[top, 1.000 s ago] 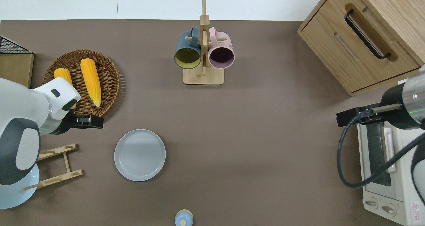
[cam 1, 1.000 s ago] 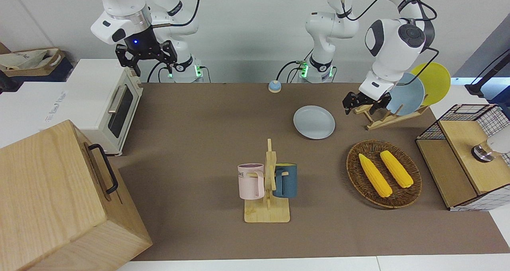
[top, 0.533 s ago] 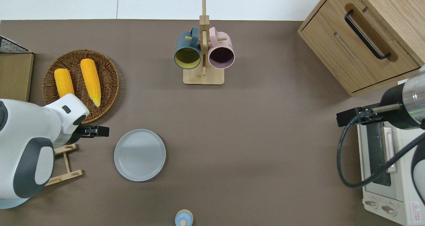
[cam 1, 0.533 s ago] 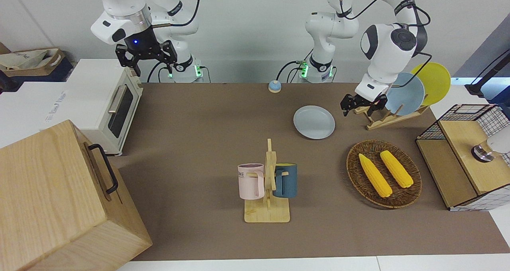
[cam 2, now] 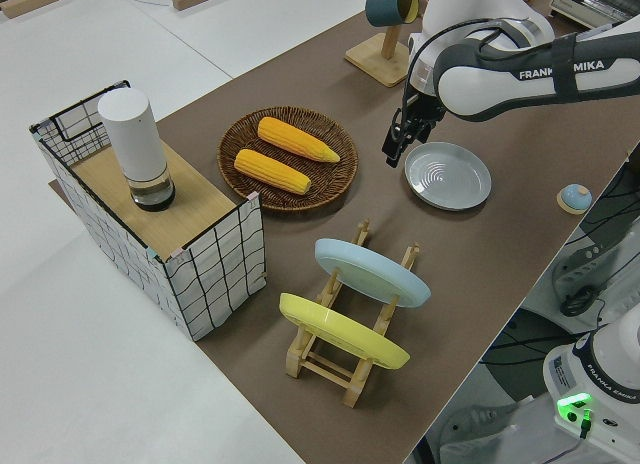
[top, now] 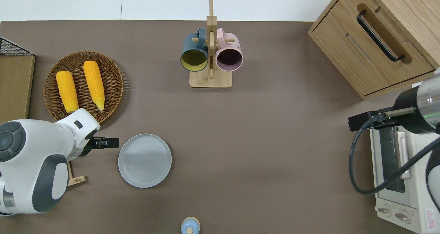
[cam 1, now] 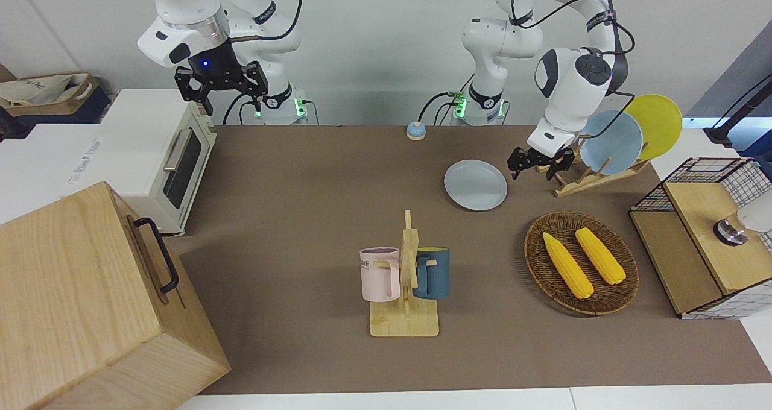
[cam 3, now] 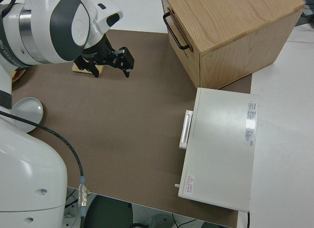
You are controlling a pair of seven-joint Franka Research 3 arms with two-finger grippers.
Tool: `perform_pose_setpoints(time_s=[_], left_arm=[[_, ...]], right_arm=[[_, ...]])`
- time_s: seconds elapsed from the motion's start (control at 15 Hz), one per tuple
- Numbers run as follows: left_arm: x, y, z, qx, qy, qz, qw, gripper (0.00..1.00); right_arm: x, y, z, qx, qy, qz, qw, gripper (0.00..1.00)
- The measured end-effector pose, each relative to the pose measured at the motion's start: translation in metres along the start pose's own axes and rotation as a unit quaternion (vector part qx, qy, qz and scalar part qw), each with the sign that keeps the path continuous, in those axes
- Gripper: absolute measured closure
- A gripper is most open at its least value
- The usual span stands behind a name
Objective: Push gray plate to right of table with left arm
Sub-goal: 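Lower the left gripper against the gray plate's edge nearest the robot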
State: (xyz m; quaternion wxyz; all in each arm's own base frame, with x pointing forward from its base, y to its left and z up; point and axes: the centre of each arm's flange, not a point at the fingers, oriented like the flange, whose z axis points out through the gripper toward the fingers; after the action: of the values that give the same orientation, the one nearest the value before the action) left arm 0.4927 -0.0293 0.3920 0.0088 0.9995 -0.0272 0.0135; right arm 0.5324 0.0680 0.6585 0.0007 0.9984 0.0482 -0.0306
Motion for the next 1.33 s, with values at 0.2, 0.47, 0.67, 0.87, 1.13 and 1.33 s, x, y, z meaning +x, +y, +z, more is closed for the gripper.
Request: perform_pose_setpoints(time_s=[0.2,0.47,0.67,0.87,1.13,1.33], left_arm=[[-0.007,0.0,0.014,0.0,-0.001,0.0,1.0,0.0],[-0.013,0.0,0.024,0.0,-0.005,0.0,1.0,0.0],[-0.018,0.0,0.032,0.0,-0.008,0.001,1.0,0.0],[-0.022,0.001,0.037,0.0,-0.013,0.001,0.9999,0.0],[-0.025,0.007,0.046,0.001,-0.006,0.001,1.0,0.0],[-0.03,0.011,0.061,0.002,-0.001,-0.004,1.0,0.0]], right_arm=[[0.0,0.0,0.0,0.0,0.0,0.0,1.0,0.01],[0.0,0.0,0.0,0.0,0.0,0.0,1.0,0.01],[0.0,0.0,0.0,0.0,0.0,0.0,1.0,0.01],[0.0,0.0,0.0,0.0,0.0,0.0,1.0,0.01],[0.0,0.0,0.0,0.0,0.0,0.0,1.0,0.01],[0.0,0.0,0.0,0.0,0.0,0.0,1.0,0.01]])
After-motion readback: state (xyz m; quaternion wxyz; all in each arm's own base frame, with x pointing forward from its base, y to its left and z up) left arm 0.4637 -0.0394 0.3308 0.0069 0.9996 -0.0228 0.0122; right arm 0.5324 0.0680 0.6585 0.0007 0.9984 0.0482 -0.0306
